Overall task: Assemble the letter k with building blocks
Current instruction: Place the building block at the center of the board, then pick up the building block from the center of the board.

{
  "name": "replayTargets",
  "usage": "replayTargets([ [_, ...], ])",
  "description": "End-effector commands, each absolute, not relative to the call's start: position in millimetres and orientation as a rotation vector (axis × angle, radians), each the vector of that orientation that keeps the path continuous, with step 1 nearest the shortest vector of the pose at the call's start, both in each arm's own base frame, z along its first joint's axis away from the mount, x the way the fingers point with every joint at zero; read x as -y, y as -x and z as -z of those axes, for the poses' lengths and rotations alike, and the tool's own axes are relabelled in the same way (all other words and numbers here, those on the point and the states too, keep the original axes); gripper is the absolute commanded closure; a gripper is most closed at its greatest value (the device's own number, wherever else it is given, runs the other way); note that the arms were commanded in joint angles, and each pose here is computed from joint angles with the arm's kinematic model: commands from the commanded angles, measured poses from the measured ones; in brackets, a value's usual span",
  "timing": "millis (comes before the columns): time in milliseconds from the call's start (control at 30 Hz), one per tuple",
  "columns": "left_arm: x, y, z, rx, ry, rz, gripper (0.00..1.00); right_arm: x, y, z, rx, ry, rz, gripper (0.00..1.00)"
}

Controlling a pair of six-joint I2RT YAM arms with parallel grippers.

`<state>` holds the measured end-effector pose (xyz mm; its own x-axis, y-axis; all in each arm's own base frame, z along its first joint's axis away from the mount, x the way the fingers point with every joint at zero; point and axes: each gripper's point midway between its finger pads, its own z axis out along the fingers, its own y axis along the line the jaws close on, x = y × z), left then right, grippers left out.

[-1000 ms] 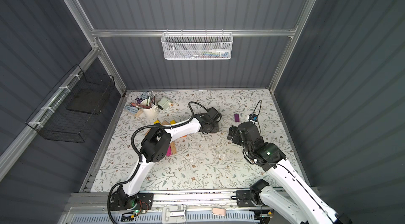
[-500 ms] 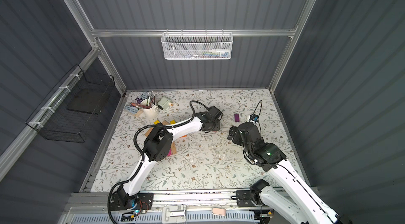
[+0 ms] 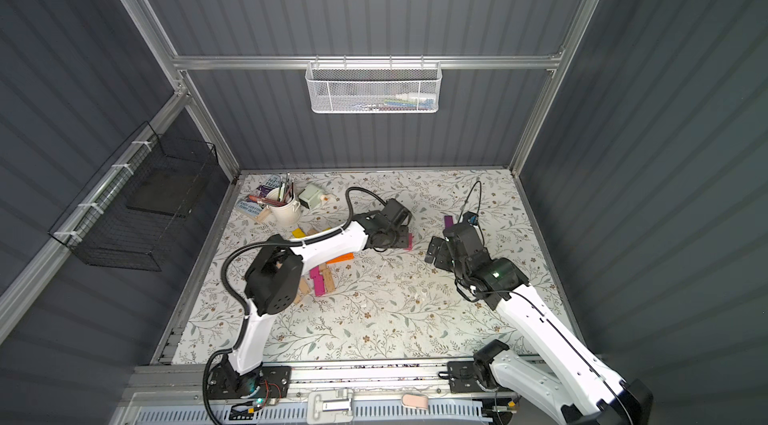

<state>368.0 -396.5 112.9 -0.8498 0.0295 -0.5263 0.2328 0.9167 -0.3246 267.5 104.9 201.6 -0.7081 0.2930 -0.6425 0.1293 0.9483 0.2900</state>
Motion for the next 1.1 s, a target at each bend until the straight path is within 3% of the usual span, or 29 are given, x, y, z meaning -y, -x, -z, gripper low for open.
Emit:
replayTargets([
  [0,355,-378,-189,-2.364,-0.198,0.615,0.43,-125,-278,-204,-2.414,-0.178,-0.333,0.03],
  [133,297,-350,-228,-2.243,-0.308,0.588,0.38,-139,-299,-187,-2.520,-0.109,-0.284,0.04],
  [300,268,-295,-252,-2.128,-0.641,0.542,0.22,-153,-331,-165,-2.609,-0.057,-0.242,0.09],
  [567,238,-235,-228,-2.013,-1.082,0.439,0.01,-165,-376,-119,-2.731,-0.046,-0.179,0.24],
  [767,243,-212,-211,-1.946,-1.311,0.479,0.00,-176,-394,-88,-2.802,-0.055,-0.151,0.32],
  [1067,233,-208,-196,-1.959,-1.358,0.423,0.00,-185,-410,-51,-2.871,-0.046,-0.113,0.44],
])
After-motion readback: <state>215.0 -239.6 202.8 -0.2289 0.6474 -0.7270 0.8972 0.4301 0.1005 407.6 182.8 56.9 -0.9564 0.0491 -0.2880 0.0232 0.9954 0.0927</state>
